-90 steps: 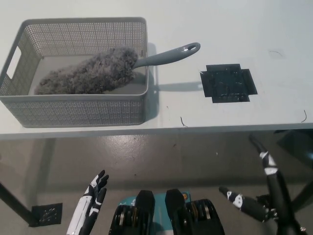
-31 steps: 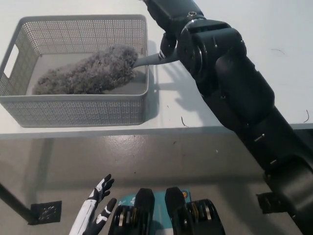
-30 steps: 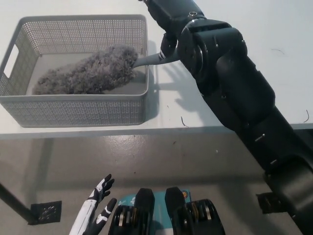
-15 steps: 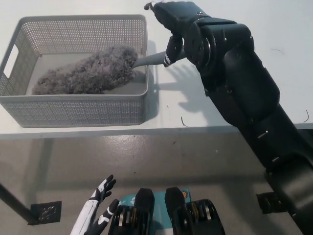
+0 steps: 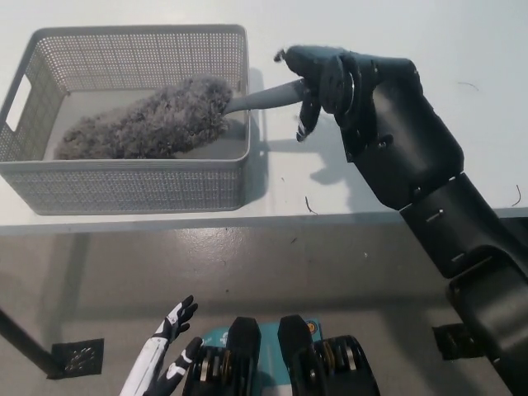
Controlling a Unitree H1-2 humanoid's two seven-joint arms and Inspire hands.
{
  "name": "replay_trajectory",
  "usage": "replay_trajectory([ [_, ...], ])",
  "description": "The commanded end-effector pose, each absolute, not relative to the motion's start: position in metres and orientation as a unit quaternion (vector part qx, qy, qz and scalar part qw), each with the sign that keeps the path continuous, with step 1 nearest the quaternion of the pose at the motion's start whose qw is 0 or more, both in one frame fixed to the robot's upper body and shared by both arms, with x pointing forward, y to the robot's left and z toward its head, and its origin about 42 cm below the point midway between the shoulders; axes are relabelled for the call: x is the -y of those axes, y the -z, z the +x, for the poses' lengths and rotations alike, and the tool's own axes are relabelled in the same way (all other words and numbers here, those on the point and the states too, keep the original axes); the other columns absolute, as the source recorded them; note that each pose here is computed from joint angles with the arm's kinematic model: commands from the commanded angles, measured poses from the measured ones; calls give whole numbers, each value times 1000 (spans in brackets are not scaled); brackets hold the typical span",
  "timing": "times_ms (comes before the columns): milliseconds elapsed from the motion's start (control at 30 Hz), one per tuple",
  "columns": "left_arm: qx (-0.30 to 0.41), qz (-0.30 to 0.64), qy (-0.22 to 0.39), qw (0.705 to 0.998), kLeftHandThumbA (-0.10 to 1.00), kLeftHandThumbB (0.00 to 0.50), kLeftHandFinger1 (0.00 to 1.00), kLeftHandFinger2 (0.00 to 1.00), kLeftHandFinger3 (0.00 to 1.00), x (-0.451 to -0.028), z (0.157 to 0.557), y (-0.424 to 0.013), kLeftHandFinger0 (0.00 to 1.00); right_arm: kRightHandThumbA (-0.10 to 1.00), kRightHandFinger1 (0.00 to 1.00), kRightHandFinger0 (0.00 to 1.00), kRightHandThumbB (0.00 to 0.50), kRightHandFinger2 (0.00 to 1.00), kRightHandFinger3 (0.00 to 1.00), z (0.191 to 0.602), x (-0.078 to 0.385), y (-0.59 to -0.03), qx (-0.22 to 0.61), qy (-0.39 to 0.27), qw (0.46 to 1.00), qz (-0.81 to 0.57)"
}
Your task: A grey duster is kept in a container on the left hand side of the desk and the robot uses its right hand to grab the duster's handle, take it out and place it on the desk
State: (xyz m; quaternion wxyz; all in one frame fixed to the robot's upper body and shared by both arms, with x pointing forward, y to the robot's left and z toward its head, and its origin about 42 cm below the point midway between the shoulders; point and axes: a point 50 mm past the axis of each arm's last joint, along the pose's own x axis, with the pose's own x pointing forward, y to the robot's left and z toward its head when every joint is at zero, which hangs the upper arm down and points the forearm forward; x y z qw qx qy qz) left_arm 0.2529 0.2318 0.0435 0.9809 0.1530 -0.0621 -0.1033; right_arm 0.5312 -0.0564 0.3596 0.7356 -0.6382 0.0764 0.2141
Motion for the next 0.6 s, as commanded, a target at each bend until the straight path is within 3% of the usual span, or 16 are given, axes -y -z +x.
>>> replay_trajectory([
  [0, 95, 163, 121, 975, 902, 163, 1000, 1000, 1000, -229, 256, -55, 1000, 1000, 1000, 1000, 500, 1000, 1000, 541, 44, -393, -28, -190, 753, -630],
  [200, 92, 167, 128, 973, 899, 169, 1000, 1000, 1000, -226, 255, -55, 1000, 1000, 1000, 1000, 500, 1000, 1000, 545, 30, -401, -14, -187, 754, -629],
  [567, 95, 169, 142, 971, 883, 168, 1000, 1000, 1000, -224, 257, -57, 1000, 1000, 1000, 1000, 500, 1000, 1000, 534, -32, -461, 121, -175, 762, -612],
])
